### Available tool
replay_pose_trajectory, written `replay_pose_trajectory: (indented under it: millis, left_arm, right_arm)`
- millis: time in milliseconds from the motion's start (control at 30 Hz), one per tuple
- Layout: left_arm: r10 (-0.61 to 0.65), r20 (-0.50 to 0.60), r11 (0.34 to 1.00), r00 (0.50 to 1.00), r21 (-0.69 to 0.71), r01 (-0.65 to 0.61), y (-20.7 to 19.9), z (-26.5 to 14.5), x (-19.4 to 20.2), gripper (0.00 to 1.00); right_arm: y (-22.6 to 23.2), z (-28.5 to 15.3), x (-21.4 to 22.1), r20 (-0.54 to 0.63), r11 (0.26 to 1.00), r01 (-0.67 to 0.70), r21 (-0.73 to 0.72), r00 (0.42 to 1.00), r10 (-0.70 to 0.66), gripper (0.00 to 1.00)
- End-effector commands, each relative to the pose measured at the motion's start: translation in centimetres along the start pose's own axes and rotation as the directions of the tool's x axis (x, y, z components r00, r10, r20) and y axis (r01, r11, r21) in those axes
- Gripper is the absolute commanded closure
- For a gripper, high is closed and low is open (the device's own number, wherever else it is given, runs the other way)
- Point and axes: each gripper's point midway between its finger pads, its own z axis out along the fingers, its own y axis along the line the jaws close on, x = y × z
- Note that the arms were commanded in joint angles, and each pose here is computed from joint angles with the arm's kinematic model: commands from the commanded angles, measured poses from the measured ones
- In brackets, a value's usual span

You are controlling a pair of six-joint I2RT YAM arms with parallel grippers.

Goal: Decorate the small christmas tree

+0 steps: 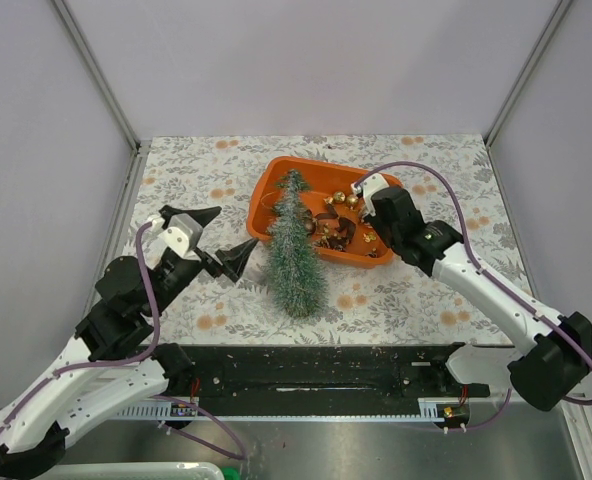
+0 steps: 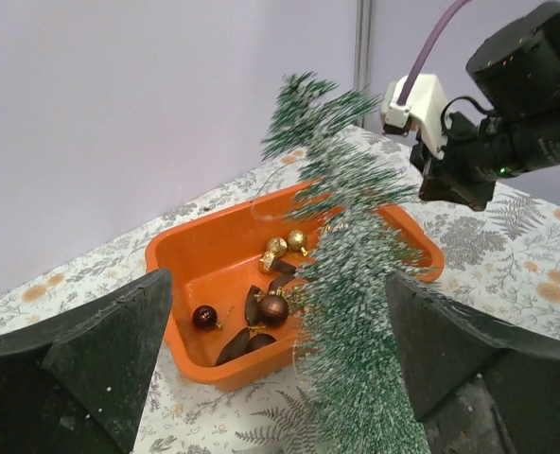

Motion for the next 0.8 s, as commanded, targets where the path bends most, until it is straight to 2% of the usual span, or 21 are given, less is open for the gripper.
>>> replay_pose_trajectory:
  millis: [0, 133, 233, 300, 433, 667, 767]
  left_arm:
    - [0.007, -0.033, 0.998, 0.999, 0.067, -0.005, -1.2, 0.5, 1.1, 0.01]
    - [0.001, -0.049, 0.983, 0.999, 0.183, 0.008, -3.4, 0.6, 1.8, 0.01]
    - [0.004, -0.063, 0.977, 0.998, 0.213, 0.01, -3.9, 0.8, 1.7, 0.02]
    - [0.007, -0.064, 0.978, 0.998, 0.21, 0.007, -3.8, 0.7, 1.4, 0.06]
    - [0.006, -0.067, 0.981, 0.998, 0.194, 0.007, -3.5, 0.4, 1.5, 0.14]
    - [0.012, -0.067, 0.985, 0.998, 0.175, 0.0, -3.0, -0.1, 1.1, 0.23]
    - [0.028, -0.056, 0.983, 0.998, 0.184, -0.017, -3.0, -0.8, 0.6, 0.27]
  right_arm:
    - [0.0, -2.2, 0.4, -0.067, 0.999, -0.041, -0.022, 0.997, 0.039, 1.0]
    - [2.9, -3.7, 2.7, -0.193, 0.995, 0.027, -0.101, 0.98, -0.046, 1.0]
    - [6.0, -6.1, 3.3, -0.216, 0.979, 0.054, -0.199, 0.971, -0.097, 1.0]
    - [7.8, -7.7, 3.8, -0.234, 0.962, 0.044, -0.271, 0.966, -0.11, 1.0]
    - [11.8, -11.3, 3.1, -0.204, 0.903, -0.074, -0.423, 0.979, -0.016, 1.0]
    - [17.6, -15.5, 2.8, -0.198, 0.82, -0.187, -0.541, 0.976, 0.092, 1.0]
    - [20.2, -16.4, 1.3, -0.172, 0.747, -0.322, -0.582, 0.946, 0.275, 1.0]
